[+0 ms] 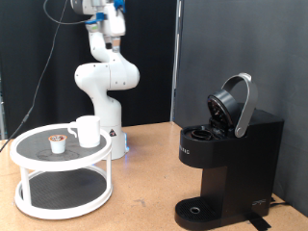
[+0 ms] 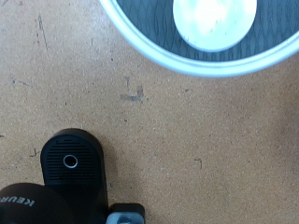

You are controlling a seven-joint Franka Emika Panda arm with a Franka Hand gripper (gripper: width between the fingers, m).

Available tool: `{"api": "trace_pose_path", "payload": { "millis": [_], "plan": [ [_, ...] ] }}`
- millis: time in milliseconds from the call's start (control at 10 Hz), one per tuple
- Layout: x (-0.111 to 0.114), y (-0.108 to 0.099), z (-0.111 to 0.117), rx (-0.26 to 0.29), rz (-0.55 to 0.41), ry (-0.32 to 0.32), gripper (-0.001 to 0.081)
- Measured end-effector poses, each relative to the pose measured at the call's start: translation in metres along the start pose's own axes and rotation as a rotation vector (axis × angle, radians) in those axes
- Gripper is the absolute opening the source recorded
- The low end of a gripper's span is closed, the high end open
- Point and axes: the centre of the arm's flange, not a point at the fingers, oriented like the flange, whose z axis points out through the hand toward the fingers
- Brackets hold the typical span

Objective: Make a cup of coffee with the keurig machine

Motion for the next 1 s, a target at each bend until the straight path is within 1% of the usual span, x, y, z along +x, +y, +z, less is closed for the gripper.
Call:
{"api": "trace_pose_path", "payload": {
  "millis": [100, 300, 400, 700, 1000],
  "plan": [
    [0.006, -0.006, -0.001, -0.009, -0.006, -0.005, 0.0734],
    [0.007, -0.006, 0.000, -0.012, -0.007, -0.006, 0.0734],
    [0.014, -0.011, 0.001, -0.015, -0.017, -0.008, 0.0734],
    [0.058, -0.036, 0.004, -0.008, -0.025, 0.016, 0.0734],
    [0.101, -0.059, 0.005, -0.008, -0.005, -0.004, 0.0734]
  ]
}}
